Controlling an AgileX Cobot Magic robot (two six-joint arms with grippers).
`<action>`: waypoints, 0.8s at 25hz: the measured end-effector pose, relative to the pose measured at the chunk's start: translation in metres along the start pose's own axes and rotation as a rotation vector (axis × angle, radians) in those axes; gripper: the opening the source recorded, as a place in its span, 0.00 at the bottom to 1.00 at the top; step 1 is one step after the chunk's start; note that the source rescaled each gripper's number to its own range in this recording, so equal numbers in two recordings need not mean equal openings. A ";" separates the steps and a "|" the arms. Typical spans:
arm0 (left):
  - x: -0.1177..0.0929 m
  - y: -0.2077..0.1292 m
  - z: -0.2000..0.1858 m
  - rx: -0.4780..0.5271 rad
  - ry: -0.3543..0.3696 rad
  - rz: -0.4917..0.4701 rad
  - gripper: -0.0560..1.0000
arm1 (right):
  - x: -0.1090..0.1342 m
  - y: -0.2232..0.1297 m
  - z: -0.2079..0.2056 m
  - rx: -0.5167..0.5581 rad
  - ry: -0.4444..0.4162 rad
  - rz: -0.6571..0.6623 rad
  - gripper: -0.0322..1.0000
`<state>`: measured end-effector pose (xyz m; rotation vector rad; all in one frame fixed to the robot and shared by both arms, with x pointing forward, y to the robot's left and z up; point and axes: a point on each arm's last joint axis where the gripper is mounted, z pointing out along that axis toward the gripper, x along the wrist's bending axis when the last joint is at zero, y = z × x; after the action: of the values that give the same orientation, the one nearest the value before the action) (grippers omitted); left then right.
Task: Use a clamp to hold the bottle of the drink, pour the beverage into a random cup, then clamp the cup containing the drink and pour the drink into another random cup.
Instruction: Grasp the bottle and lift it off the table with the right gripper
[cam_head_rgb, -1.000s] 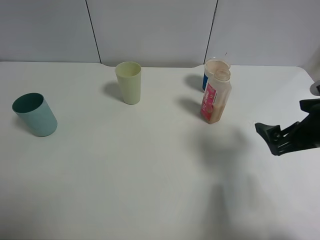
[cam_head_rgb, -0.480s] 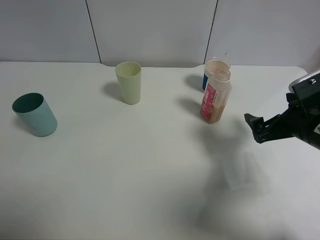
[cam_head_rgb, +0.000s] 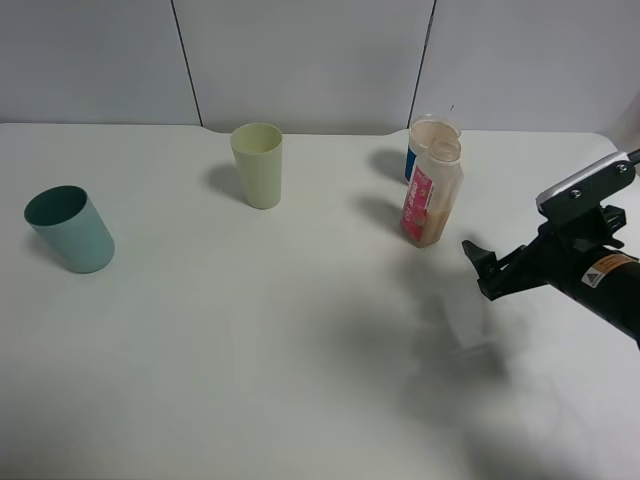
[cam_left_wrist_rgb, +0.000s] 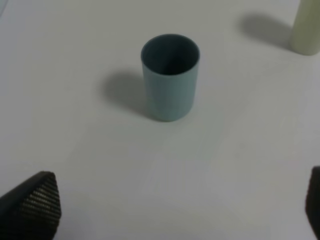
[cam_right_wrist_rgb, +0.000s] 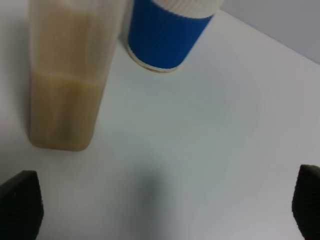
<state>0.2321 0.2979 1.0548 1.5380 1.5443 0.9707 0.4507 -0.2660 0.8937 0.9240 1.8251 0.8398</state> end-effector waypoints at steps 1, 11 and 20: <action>0.000 0.000 0.000 0.000 0.000 0.000 1.00 | 0.002 -0.002 0.001 -0.004 0.006 -0.002 1.00; 0.000 0.000 0.000 0.000 0.000 0.000 1.00 | 0.013 -0.024 0.012 0.044 0.031 0.003 1.00; 0.000 0.000 0.000 0.000 0.000 0.000 1.00 | 0.005 -0.014 0.034 -0.013 -0.008 0.004 1.00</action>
<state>0.2321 0.2979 1.0548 1.5380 1.5443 0.9707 0.4762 -0.2626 0.8674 0.9216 1.8100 0.8483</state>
